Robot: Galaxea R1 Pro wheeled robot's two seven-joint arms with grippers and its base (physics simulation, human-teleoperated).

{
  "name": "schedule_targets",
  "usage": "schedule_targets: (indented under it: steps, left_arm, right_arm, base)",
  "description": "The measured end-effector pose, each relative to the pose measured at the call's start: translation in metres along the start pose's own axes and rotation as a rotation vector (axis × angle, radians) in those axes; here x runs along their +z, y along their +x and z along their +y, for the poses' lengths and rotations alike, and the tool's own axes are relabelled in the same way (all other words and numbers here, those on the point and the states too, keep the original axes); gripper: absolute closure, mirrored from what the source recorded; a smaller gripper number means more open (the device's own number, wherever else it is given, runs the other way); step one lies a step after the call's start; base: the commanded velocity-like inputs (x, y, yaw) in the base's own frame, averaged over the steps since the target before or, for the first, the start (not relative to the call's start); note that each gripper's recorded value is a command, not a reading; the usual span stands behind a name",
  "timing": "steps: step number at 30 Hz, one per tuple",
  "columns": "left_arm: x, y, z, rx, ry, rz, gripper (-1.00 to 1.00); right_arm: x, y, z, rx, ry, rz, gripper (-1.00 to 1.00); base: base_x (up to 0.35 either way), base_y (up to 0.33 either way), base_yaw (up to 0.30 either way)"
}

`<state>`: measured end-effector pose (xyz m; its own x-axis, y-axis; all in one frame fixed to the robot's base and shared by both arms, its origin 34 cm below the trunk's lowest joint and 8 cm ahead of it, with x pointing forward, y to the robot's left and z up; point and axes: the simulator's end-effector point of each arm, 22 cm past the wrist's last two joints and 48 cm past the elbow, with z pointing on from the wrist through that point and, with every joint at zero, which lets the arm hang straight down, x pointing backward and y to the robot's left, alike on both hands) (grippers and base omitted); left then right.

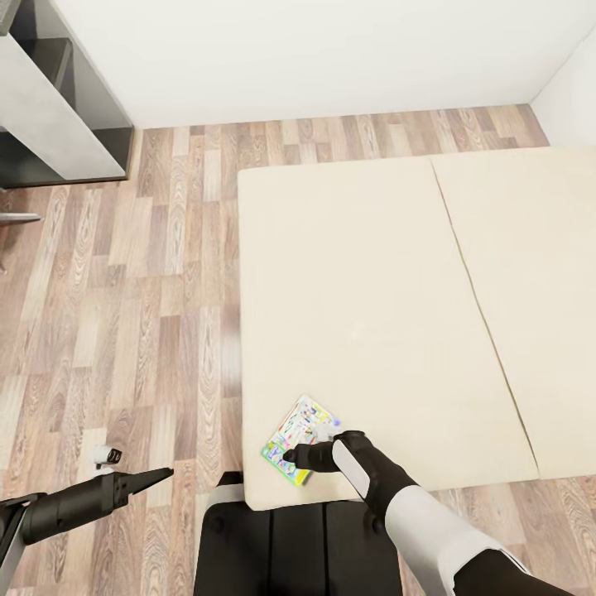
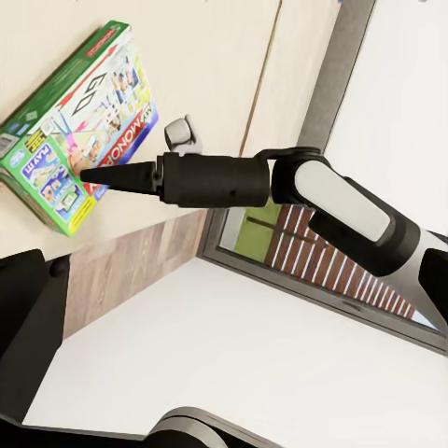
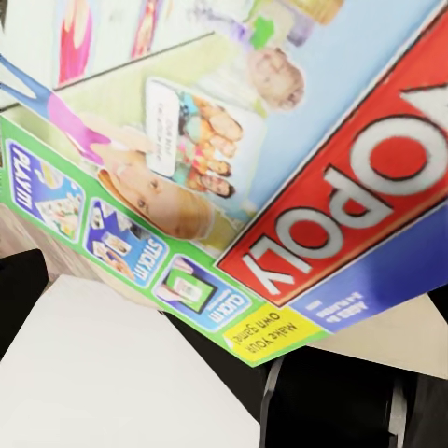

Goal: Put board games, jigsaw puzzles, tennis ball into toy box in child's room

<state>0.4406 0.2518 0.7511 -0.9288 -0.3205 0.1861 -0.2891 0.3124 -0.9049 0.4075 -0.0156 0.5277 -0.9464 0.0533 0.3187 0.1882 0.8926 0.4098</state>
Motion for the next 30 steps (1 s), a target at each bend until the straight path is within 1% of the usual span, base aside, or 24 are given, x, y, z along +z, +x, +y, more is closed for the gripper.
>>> schedule_targets:
  steps: [24,30]
  left_arm:
    - [0.0001,0.0002,0.0001,0.000,-0.001,0.001,-1.00]
    - [0.0003,0.0003,0.0002,0.000,-0.001,0.002,-1.00]
  right_arm:
    - [0.0001,0.0003,-0.0004,-0.005,0.002,0.001,-1.00]
    - [0.0001,0.0002,-0.0003,-0.005,0.002,0.001,-1.00]
  base:
    - [0.000,0.001,0.000]
    - [-0.046,0.093,0.000]
